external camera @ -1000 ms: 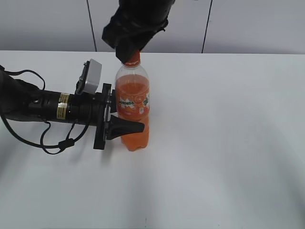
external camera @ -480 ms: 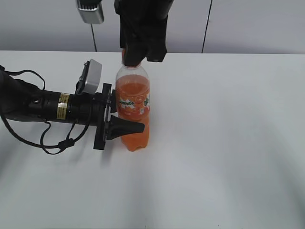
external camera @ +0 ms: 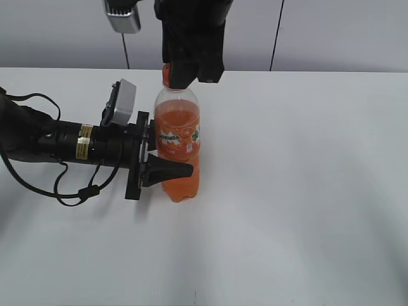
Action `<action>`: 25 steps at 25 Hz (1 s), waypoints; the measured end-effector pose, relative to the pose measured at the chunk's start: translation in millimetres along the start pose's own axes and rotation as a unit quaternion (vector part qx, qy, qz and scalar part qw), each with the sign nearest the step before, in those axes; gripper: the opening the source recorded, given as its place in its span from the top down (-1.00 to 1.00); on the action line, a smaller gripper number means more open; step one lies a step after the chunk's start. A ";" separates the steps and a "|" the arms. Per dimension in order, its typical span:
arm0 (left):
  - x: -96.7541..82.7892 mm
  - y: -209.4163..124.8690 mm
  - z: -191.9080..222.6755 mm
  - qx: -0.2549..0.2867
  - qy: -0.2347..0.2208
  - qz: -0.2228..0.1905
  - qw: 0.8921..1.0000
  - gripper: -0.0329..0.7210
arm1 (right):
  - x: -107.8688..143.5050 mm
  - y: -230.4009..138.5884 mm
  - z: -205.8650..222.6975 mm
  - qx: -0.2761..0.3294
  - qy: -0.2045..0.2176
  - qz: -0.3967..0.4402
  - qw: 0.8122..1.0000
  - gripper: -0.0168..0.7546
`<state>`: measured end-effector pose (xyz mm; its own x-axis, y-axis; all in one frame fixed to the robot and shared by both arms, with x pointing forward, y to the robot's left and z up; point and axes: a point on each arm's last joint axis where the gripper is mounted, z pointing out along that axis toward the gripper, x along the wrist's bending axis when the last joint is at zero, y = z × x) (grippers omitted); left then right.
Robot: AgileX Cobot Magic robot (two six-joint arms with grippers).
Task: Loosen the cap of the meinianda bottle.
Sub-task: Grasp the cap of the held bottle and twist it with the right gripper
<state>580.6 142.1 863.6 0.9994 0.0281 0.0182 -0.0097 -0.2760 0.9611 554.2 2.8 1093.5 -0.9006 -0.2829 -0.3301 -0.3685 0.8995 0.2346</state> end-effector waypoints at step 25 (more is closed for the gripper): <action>0.0 0.0 0.0 0.000 0.000 0.000 1.000 -0.13 | 11.2 12.2 -67.2 -0.089 0.005 0.537 0.839 -0.12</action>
<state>580.6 142.1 863.6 0.9994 0.0282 0.0179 -0.0094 -0.2760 0.9611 524.2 -11.8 1154.2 -0.7373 0.6545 0.1670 0.6284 0.5740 0.5250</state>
